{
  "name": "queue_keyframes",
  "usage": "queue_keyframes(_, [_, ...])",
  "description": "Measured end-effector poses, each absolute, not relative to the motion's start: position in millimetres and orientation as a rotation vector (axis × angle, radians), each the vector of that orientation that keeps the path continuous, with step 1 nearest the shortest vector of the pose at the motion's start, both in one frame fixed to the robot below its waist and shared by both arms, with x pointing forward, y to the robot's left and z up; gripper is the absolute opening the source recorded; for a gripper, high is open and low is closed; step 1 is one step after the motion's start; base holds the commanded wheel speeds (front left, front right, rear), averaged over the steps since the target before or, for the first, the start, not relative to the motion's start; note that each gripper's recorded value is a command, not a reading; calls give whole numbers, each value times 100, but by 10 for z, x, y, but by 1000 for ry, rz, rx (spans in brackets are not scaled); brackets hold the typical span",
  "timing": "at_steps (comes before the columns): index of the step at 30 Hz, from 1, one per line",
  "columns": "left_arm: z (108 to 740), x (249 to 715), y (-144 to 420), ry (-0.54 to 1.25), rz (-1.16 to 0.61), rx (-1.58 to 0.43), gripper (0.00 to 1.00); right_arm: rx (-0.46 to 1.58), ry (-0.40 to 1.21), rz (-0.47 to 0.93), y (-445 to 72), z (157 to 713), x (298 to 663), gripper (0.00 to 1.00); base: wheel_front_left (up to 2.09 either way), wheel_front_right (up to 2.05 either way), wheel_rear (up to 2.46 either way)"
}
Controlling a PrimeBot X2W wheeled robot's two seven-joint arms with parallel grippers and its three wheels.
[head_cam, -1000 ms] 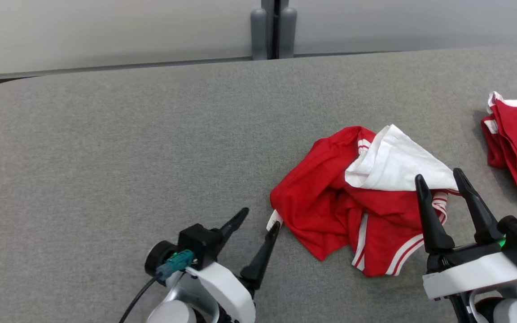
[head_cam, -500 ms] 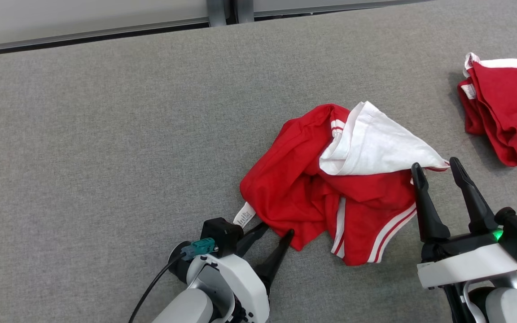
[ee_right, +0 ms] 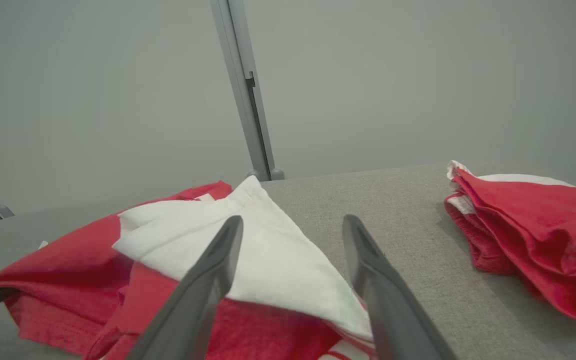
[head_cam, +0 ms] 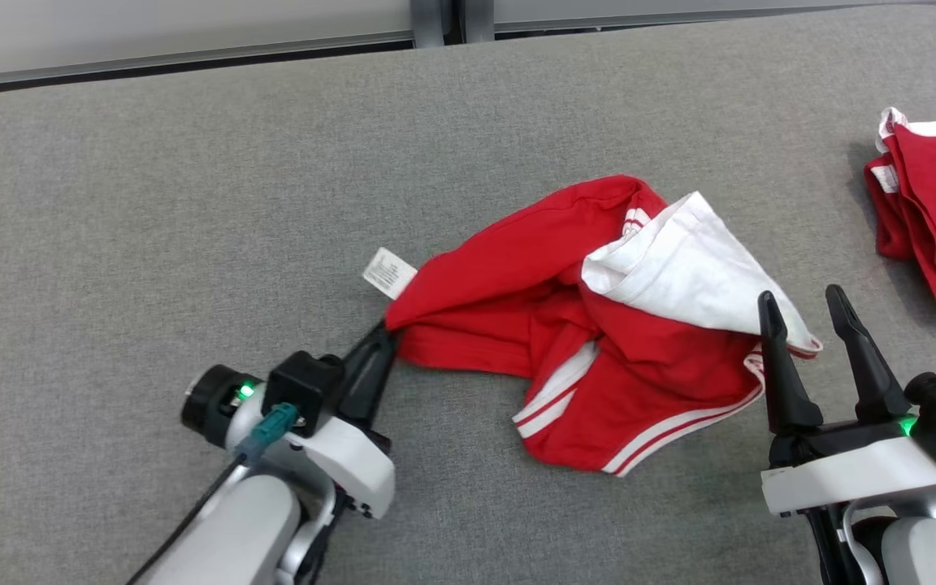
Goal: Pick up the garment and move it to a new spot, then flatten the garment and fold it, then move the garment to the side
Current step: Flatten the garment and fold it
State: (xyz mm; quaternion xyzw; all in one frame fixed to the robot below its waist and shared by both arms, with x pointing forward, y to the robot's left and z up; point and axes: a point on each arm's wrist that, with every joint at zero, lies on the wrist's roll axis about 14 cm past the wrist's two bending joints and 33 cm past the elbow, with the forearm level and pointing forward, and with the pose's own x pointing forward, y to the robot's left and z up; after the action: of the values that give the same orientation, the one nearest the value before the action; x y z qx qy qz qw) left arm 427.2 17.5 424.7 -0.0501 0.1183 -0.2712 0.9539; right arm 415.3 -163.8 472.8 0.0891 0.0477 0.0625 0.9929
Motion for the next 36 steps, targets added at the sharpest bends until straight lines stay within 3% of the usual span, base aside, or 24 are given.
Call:
queue_keyframes(12, [5202,4526,1041,-68,-346,151,0,204,107,135,-1572,4677,4179,100,0,0,0])
queue_keyframes(22, [4349,3963,882,263,-408,69,0,207,107,146,-1529,4678,4199,100,0,0,0])
queue_keyframes(28, [3968,3734,687,372,-464,21,1,206,112,161,-1487,4665,4229,100,0,0,0])
queue_keyframes(29, [3935,3728,674,379,-459,8,56,205,112,165,-1476,4669,4232,100,0,0,0])
queue_keyframes(30, [3940,3741,663,368,-447,-13,100,205,111,168,-1470,4677,4233,100,0,0,0])
queue_keyframes(36, [4253,3925,769,223,-345,-125,100,186,75,183,-1454,4825,4236,100,0,0,0])
